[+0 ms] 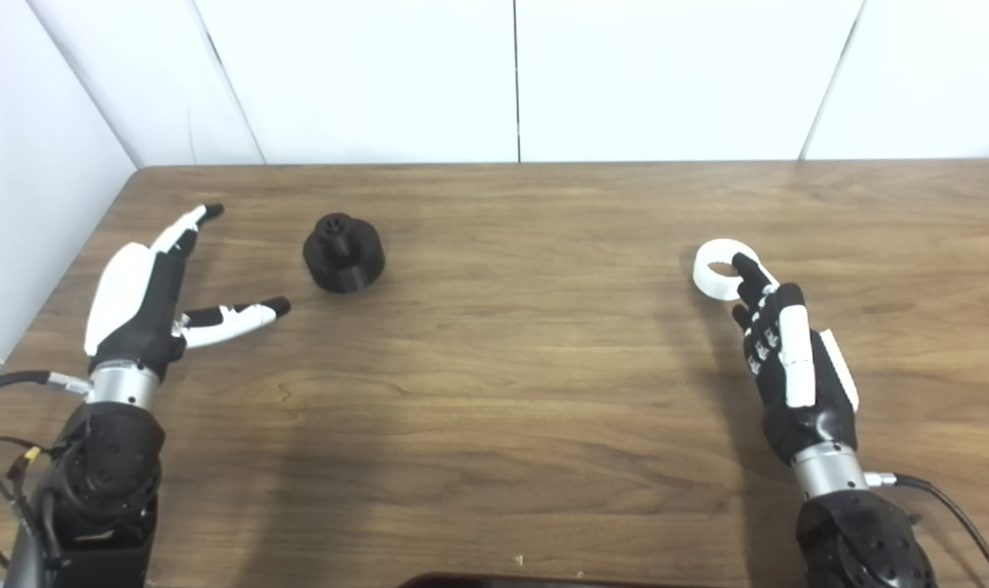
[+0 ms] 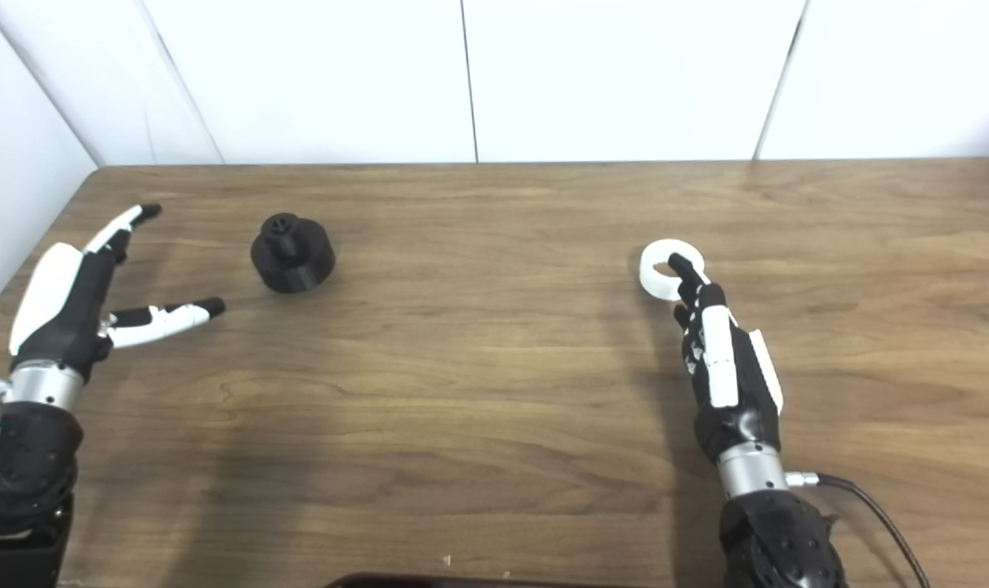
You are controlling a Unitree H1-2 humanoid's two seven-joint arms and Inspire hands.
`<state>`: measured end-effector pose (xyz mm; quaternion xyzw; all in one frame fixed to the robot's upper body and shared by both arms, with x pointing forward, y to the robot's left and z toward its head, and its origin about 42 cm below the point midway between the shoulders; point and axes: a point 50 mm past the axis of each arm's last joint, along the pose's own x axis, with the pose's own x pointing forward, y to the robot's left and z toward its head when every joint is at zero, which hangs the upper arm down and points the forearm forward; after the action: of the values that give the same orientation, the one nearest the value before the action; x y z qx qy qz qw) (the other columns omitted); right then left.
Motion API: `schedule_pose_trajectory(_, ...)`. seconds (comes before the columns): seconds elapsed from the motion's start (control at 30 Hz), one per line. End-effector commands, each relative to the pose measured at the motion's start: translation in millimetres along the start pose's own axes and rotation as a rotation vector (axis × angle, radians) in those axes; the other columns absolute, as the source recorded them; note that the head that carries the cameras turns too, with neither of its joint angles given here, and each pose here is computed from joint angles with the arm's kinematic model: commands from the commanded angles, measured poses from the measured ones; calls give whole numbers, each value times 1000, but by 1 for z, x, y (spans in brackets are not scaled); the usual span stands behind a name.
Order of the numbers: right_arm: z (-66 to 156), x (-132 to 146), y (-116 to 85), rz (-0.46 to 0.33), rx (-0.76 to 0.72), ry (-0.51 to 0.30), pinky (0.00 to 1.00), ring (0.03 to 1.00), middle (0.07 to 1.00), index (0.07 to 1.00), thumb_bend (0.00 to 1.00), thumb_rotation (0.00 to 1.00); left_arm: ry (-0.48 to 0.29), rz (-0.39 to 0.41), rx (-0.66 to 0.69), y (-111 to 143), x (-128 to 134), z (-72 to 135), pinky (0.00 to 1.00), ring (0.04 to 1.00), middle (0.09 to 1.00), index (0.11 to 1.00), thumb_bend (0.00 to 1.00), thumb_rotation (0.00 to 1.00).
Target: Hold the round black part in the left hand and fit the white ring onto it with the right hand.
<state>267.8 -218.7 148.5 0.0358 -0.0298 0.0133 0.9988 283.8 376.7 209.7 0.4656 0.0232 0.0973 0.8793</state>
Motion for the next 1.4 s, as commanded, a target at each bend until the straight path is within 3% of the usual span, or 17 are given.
schedule_pose_trajectory(0.0,11,0,4,6,6,-80,1000,994,975,897,582,1000,-95,75,78,29,25,16,868,962,935,894,883,316)
schedule_pose_trajectory(0.3,11,-1,6,2,2,-84,1000,987,967,895,591,1000,-89,-7,172,33,53,21,892,976,933,889,895,276)
schedule_pose_trajectory(0.63,9,-1,4,-9,-9,-84,1000,978,959,899,595,1000,-79,-67,235,32,80,28,854,962,924,881,909,270)
schedule_pose_trajectory(1.03,9,-2,1,-15,0,-97,1000,979,956,891,584,1000,-62,-135,256,19,100,26,858,973,931,880,912,256)
schedule_pose_trajectory(1.37,9,-1,2,-15,-10,-101,1000,970,955,894,588,1000,-50,-212,287,15,115,38,892,984,944,876,898,278)
